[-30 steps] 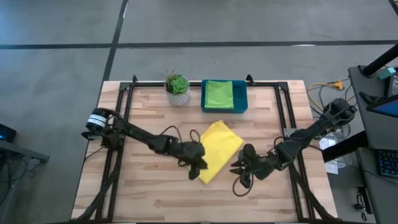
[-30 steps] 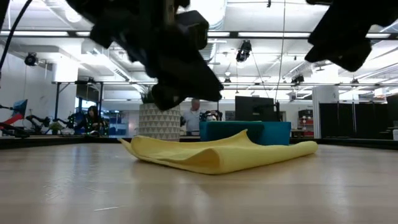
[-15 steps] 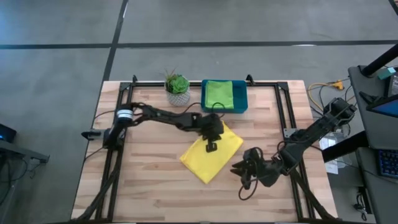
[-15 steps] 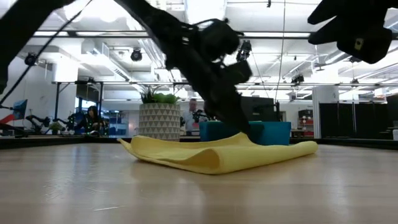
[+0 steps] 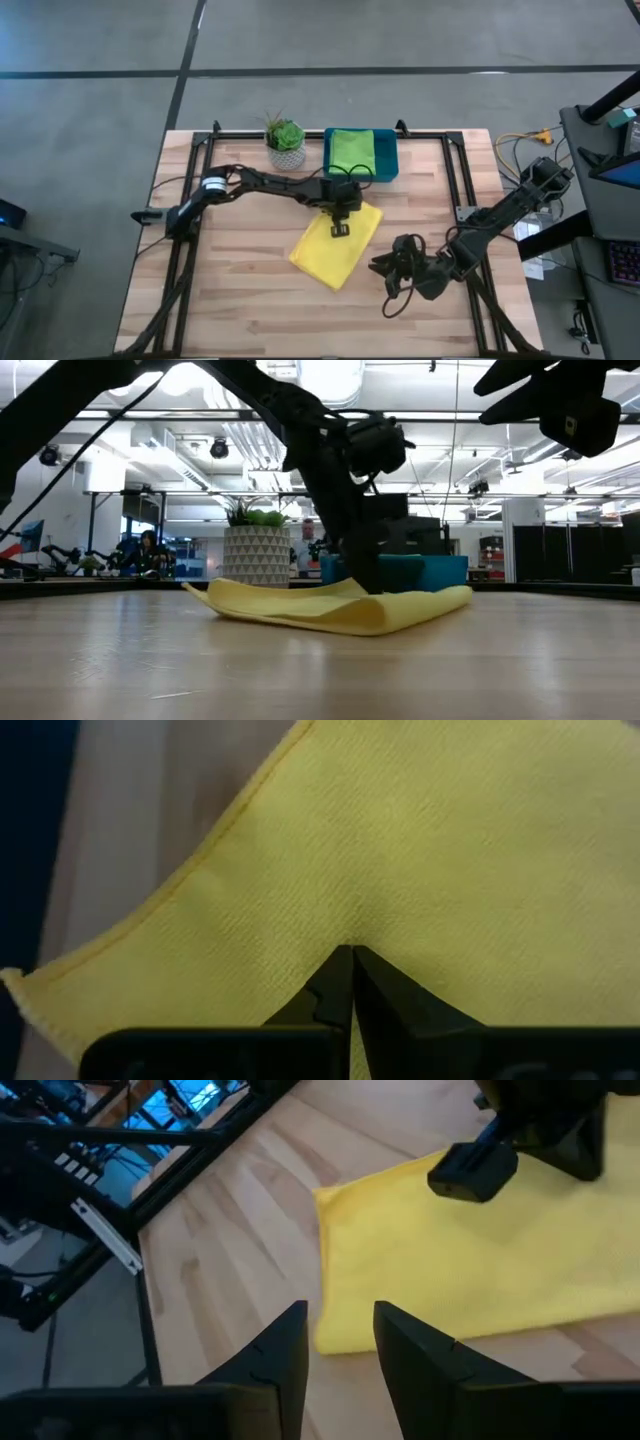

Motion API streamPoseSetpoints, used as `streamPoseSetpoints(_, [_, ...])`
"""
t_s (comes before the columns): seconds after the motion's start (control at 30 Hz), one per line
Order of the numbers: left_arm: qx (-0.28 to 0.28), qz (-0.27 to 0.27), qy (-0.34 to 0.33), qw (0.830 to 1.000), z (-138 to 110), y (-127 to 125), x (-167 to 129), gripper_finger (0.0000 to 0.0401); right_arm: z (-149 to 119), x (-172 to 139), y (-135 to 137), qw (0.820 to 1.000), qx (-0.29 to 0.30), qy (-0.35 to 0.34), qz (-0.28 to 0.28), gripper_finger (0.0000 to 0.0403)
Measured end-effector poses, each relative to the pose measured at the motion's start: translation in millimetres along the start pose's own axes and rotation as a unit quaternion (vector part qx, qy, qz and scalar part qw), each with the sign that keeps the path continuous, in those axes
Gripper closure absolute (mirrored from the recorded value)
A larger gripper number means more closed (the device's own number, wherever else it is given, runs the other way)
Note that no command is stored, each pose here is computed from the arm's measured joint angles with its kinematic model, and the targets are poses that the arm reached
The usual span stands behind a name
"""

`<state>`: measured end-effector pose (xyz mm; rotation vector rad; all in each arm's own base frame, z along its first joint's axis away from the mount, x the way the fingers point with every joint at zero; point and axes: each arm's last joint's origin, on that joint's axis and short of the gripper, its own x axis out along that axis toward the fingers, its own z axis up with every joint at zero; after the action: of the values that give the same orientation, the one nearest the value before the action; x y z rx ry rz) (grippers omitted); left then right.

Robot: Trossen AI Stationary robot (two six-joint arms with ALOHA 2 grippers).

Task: Fold microfiber towels
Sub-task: Fold the yellow microfiber towel on top of the green microfiber towel into the dark blue bin

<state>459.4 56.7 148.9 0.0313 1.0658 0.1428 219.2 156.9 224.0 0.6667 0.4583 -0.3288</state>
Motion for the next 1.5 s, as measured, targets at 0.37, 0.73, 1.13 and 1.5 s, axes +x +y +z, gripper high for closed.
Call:
streamPoseSetpoints(0.37, [-0.053,0.050,0.144,0.987,-26.3,0.5,-10.6,0.0401,7.4,5.7,-4.2,0.999,-0.031,-0.022,-0.021,0.0305])
streamPoseSetpoints(0.73, [-0.057,0.069,-0.004,0.996,-4.5,6.8,-101.3,0.0401,9.1,20.1,-4.9,0.986,-0.165,0.025,0.005,0.0290])
streamPoseSetpoints(1.13, [-0.037,-0.038,0.009,0.999,-117.8,-48.7,-108.7,0.0401,-14.8,78.1,-11.1,0.934,-0.337,0.108,0.051,0.0218])
streamPoseSetpoints(1.5, [-0.114,-0.079,0.029,0.990,-161.8,-92.8,-95.9,0.0401,-24.4,120.3,2.6,0.885,-0.436,0.150,0.068,0.0191])
